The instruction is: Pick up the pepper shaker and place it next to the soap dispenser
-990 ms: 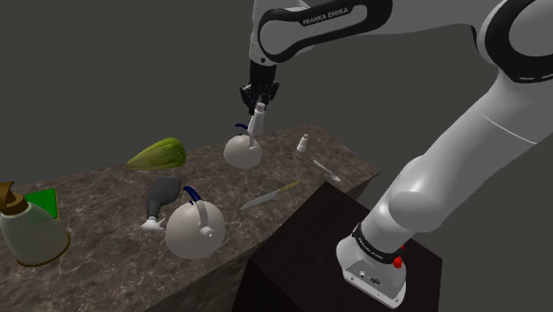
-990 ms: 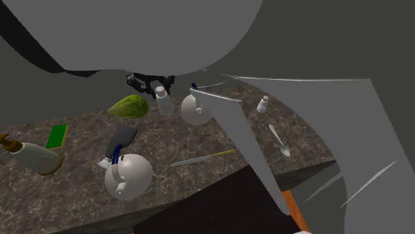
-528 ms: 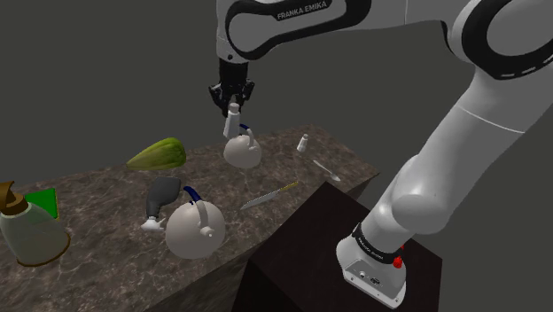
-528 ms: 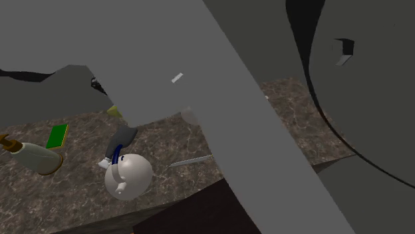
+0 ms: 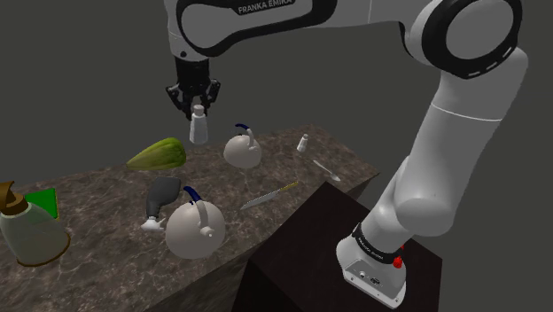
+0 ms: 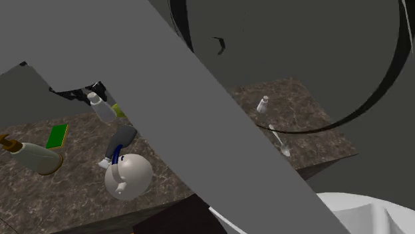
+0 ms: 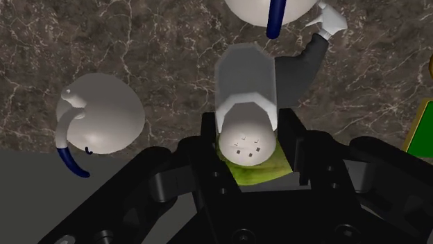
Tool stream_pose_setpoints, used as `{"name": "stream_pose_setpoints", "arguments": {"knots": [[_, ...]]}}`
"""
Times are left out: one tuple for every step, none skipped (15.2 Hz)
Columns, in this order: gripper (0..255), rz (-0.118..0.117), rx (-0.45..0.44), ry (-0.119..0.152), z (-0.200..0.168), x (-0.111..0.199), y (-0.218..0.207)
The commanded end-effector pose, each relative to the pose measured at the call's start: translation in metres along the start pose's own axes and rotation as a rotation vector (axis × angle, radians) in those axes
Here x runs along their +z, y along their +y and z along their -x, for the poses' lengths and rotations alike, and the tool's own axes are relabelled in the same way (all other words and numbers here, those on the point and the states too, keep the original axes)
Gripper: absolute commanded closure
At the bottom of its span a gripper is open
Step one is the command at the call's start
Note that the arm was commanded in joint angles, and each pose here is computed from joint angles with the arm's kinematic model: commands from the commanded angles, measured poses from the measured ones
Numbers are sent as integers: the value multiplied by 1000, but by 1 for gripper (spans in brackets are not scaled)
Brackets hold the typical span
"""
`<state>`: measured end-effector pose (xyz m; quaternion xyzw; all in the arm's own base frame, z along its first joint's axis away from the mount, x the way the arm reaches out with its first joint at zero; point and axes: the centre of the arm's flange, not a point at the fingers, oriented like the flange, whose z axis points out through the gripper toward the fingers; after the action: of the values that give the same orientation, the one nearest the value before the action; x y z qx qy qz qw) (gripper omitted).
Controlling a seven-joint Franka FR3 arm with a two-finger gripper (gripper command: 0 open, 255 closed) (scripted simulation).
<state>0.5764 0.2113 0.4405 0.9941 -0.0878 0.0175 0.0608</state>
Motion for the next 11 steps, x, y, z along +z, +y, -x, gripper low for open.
{"name": "stream_pose_setpoints", "arguments": {"knots": [[255, 0, 2, 0, -3, -5, -26], [255, 0, 2, 0, -5, -6, -39], [255, 0, 2, 0, -7, -8, -52], [255, 0, 2, 0, -9, -9, -65], [255, 0, 2, 0, -11, -11, -78], [255, 0, 2, 0, -13, -12, -91], [255, 0, 2, 0, -15, -14, -104], [255, 0, 2, 0, -17, -15, -117], [255, 0, 2, 0, -18, -17, -130], [255, 0, 2, 0, -20, -18, -143], [255, 0, 2, 0, -22, -19, -156]]}}
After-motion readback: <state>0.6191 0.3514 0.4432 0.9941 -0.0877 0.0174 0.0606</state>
